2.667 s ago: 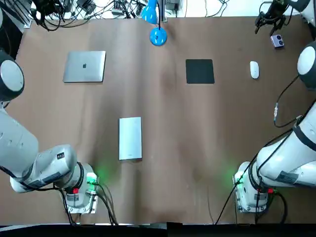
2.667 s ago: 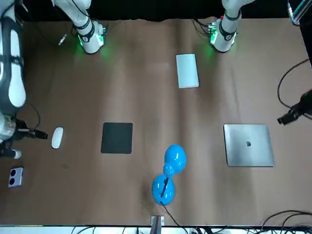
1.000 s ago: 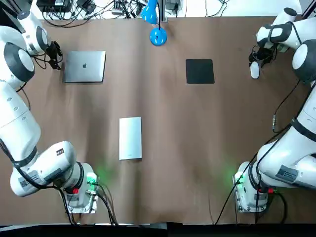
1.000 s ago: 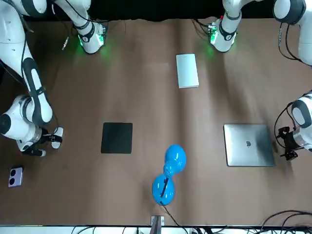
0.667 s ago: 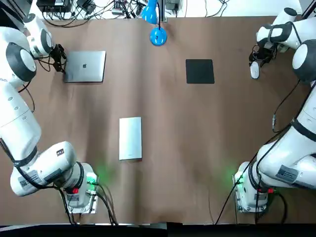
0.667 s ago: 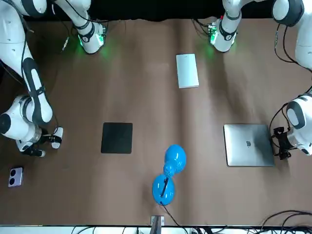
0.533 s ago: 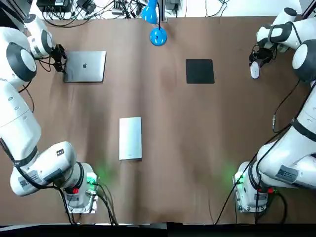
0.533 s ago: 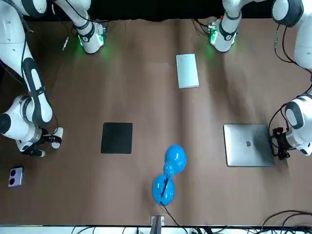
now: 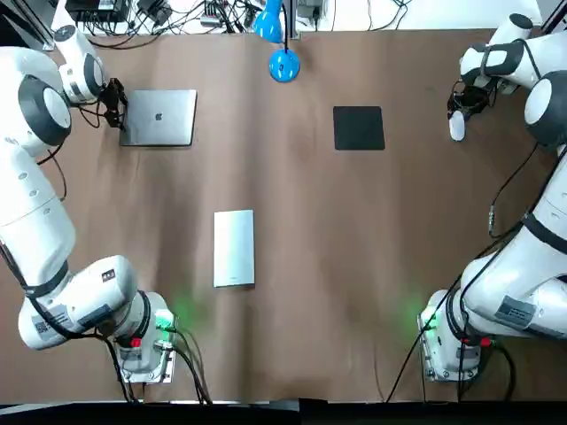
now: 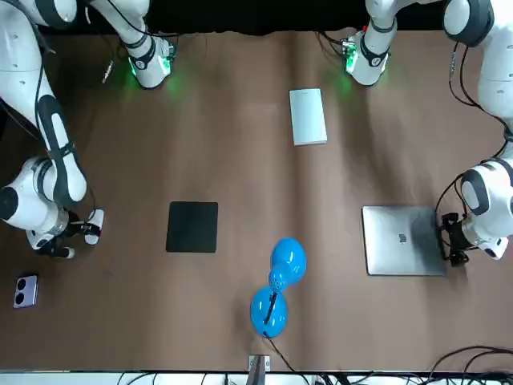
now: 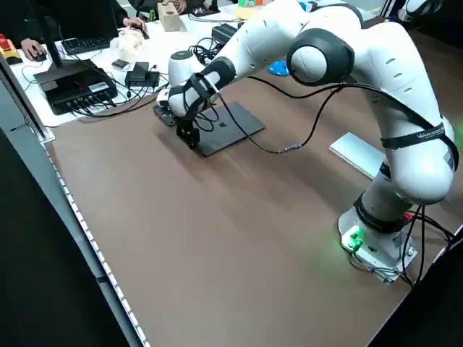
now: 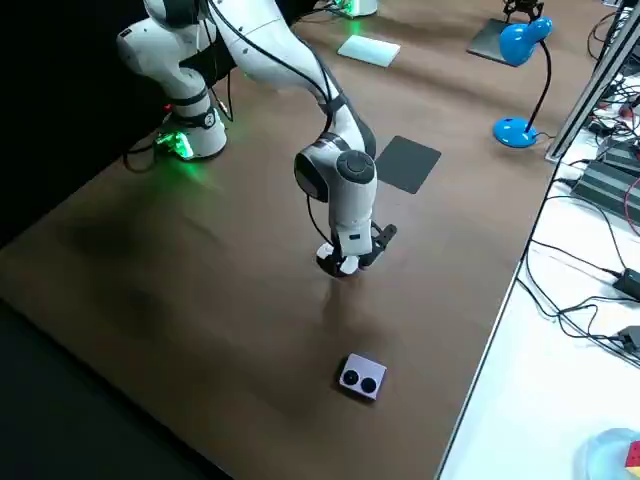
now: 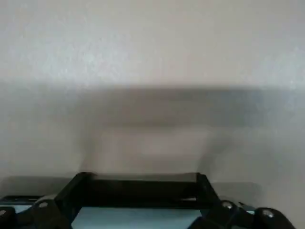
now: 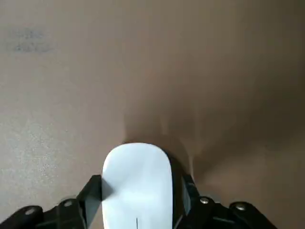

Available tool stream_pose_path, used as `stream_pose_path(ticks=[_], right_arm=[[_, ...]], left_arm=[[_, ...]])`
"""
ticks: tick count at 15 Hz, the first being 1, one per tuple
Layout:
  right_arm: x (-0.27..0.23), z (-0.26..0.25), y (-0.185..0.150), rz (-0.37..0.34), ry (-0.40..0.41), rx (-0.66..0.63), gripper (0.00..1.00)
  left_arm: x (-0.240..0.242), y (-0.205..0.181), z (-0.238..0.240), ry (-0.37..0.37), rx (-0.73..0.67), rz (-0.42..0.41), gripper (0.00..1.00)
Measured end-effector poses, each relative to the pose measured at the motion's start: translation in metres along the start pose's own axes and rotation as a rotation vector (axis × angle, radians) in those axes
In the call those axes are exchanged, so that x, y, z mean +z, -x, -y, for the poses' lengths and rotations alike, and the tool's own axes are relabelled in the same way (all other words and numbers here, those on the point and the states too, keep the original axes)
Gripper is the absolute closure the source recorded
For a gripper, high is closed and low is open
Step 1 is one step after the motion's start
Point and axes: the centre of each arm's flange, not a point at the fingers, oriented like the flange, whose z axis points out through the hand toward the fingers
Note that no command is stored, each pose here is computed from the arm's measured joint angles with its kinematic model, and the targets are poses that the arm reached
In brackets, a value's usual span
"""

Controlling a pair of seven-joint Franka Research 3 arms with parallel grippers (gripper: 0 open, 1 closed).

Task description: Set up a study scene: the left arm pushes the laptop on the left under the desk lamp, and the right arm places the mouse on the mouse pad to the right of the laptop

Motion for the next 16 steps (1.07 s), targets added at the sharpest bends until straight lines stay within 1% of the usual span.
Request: stream_pose_path(ticks=[4, 5, 10, 11, 16], right_arm=[[0.0, 0.0, 0.0, 0.0, 0.0, 0.0, 0.3], [0.0, 0.0, 0.0, 0.0, 0.0, 0.001, 0.36], [0.0, 0.0, 0.0, -0.001, 0.0, 0.001, 0.37], [0.0, 0.0, 0.0, -0.001, 0.0, 0.0, 0.37], [-0.004, 0.01, -0.005, -0.014, -0.004, -0.013, 0.37]], left_arm=[[0.006, 0.019, 0.002, -0.017, -0.04, 0.006, 0.0], [0.008, 0.028, 0.003, -0.024, -0.043, 0.008, 0.0], [0.019, 0.077, 0.007, -0.054, -0.03, 0.029, 0.0], [0.018, 0.093, 0.01, -0.06, -0.013, 0.044, 0.0], [0.013, 0.133, 0.018, -0.077, 0.041, 0.055, 0.0]])
